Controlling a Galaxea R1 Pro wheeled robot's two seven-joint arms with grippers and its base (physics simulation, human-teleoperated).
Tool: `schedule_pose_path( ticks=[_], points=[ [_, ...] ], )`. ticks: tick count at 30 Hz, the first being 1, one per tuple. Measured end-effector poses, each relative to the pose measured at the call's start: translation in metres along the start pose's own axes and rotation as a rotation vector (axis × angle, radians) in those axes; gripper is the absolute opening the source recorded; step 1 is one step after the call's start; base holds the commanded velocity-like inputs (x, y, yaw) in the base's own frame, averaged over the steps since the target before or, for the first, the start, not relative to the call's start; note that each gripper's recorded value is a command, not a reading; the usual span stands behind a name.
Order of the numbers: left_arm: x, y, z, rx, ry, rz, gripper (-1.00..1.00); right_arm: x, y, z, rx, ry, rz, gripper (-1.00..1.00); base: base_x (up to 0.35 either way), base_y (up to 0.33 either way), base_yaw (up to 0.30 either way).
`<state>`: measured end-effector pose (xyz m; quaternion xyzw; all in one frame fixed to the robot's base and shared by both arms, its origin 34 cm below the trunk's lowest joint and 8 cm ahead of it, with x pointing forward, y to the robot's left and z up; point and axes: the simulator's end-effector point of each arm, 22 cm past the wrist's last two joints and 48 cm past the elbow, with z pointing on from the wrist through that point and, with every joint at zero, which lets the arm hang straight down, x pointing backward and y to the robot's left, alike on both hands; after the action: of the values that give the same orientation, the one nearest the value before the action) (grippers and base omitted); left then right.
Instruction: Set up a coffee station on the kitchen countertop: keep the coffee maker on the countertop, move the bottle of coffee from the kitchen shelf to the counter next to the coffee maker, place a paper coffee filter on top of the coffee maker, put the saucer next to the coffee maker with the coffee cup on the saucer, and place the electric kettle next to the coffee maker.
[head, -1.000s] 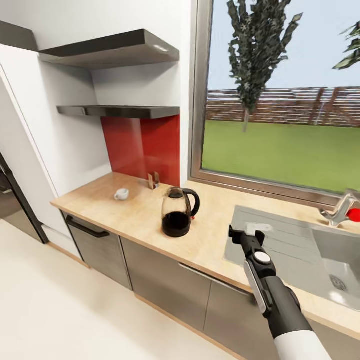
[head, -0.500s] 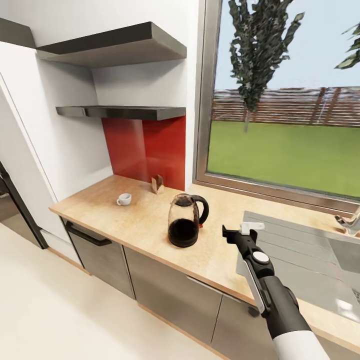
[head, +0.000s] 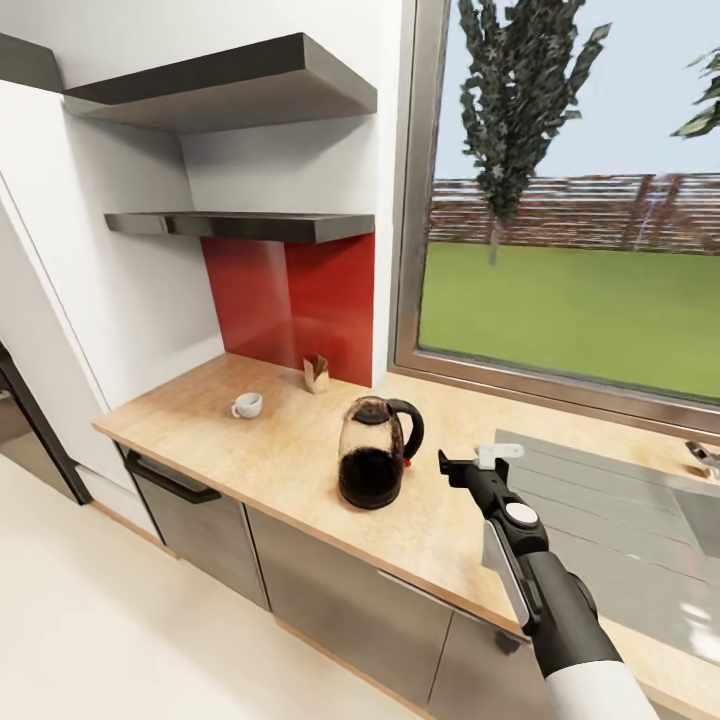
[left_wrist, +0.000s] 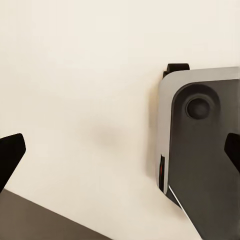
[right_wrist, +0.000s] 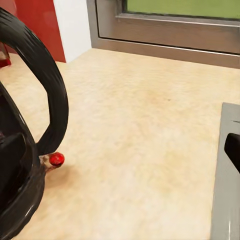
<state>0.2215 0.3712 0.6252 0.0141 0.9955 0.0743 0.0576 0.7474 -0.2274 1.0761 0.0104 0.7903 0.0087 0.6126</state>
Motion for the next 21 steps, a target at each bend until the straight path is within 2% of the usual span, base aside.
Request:
schedule_pose_path(
  ticks=[5,11,21],
  points=[
    [-0.0001,0.0000,0.0000,0.000,0.000,-0.001,1.00,0.0000,0.0002,-0.0001,-0.002,0.000,0.000,1.00,0.049,0.022,0.000],
    [-0.0005,0.0002,0.0000,-0.001,0.000,-0.001,1.00,0.0003,0.0004,0.0001,-0.003,0.001,0.000,1.00,0.157,0.130,0.000],
    [-0.0014,-0.0007,0.0000,0.000,-0.004,-0.001,1.00,0.0011,0.0004,-0.0001,-0.002,0.002,0.000,1.00,0.029,0.014,0.000]
  ],
)
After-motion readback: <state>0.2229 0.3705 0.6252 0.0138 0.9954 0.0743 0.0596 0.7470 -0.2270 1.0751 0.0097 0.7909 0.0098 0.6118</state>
